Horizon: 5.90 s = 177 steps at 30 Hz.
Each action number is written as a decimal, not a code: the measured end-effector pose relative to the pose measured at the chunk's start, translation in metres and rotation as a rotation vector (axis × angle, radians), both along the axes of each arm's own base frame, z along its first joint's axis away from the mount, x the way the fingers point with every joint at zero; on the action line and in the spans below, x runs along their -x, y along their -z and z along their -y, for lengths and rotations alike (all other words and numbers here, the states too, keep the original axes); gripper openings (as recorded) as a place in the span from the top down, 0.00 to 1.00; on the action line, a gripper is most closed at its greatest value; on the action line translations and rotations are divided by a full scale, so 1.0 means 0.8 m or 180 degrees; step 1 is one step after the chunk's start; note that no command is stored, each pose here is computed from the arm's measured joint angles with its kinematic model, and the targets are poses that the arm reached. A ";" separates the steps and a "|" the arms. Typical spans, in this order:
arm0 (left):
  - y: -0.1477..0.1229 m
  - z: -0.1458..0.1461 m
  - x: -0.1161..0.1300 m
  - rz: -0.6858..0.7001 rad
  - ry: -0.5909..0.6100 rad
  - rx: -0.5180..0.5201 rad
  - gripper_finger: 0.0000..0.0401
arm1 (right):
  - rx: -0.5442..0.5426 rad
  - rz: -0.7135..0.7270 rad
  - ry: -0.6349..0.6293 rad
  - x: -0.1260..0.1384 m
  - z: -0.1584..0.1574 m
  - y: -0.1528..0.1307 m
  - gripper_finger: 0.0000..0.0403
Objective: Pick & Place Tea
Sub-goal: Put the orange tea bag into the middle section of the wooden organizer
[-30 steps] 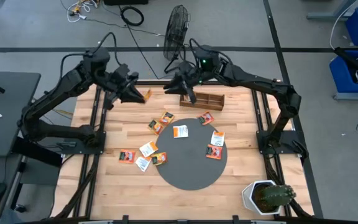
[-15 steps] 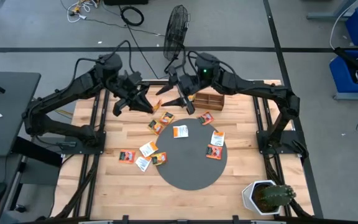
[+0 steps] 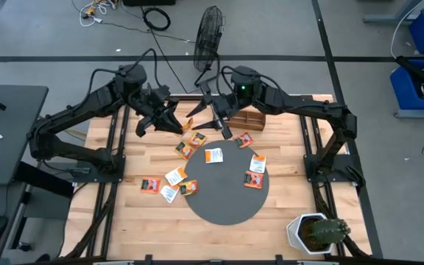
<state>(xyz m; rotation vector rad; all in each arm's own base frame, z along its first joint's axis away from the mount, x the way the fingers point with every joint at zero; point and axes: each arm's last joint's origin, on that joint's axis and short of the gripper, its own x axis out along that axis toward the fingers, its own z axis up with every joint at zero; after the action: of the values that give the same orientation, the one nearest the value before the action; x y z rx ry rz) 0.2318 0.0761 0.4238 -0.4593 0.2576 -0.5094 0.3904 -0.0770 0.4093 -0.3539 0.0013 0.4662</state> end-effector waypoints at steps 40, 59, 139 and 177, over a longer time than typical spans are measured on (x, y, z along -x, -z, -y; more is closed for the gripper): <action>0.004 -0.002 -0.002 -0.0080 -0.0050 0.0038 0.96 | 0.0563 0.0161 0.0349 0.009 -0.016 -0.011 0.67; 0.010 -0.005 -0.010 -0.0141 -0.0045 0.0055 0.96 | 0.0574 -0.0175 0.0304 0.009 -0.017 0.004 0.98; 0.018 0.057 -0.014 -0.0871 -0.1893 -0.5395 0.38 | -0.4945 -0.1744 0.1290 0.044 0.070 -0.014 1.00; 0.014 0.061 -0.034 -0.0945 -0.2519 -0.5420 0.97 | -0.4744 -0.1825 0.1104 0.040 0.058 -0.015 0.99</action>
<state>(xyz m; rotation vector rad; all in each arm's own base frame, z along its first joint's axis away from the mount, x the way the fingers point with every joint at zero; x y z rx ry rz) 0.2586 0.0270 0.4126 1.0299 0.6436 0.6319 0.3584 -0.1231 0.4214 1.2329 0.2559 0.1159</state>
